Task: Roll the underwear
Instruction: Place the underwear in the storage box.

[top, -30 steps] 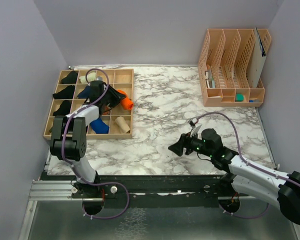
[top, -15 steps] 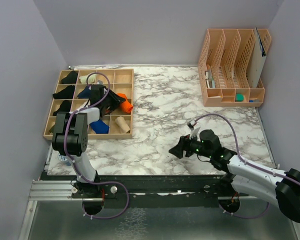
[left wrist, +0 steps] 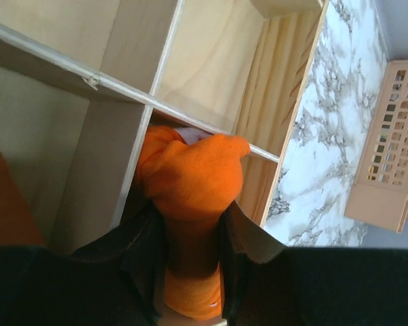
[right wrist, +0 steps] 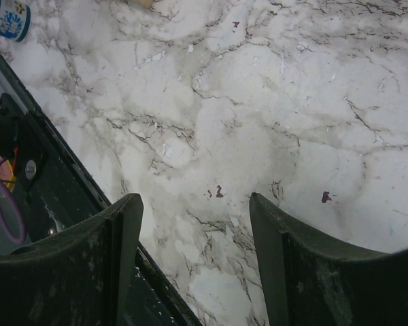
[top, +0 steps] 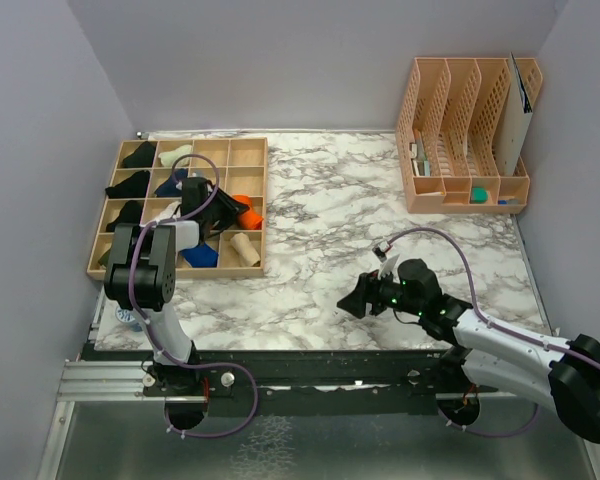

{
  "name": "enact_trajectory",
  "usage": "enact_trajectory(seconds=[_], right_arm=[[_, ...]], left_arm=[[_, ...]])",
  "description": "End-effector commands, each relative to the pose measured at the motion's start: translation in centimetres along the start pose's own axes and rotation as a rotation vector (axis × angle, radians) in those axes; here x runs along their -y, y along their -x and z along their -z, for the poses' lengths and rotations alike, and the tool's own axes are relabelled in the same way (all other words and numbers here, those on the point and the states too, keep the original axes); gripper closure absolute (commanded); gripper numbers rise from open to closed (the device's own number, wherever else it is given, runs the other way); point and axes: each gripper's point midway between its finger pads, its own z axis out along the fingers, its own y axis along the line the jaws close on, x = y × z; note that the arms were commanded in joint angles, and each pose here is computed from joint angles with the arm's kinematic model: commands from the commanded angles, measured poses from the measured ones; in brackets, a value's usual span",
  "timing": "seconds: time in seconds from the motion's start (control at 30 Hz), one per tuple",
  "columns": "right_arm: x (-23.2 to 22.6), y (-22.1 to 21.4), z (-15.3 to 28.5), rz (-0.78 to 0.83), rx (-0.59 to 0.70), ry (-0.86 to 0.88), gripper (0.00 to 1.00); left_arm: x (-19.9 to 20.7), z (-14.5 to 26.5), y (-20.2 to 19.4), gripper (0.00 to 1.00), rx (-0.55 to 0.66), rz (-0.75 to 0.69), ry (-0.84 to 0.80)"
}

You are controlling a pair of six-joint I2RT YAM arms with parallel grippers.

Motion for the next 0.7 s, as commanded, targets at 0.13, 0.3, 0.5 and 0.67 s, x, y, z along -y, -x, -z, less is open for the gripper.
enact_trajectory(seconds=[0.13,0.3,0.5,0.67], right_arm=[[-0.9,0.9,-0.3,0.017,0.000,0.029,0.32],[-0.8,0.8,-0.5,0.019,-0.008,0.031,0.32],[-0.8,0.8,-0.6,0.018,-0.006,0.031,0.32],[-0.8,0.8,-0.6,0.018,-0.004,0.030,0.32]], left_arm=[[-4.0,1.4,-1.3,1.00,0.036,0.127,0.150],[-4.4,1.2,-1.0,1.00,0.043,0.105,0.201],[-4.8,0.7,-0.6,0.91,0.005,0.033,0.272],[-5.8,0.0,-1.5,0.78,-0.044,0.027,0.336]])
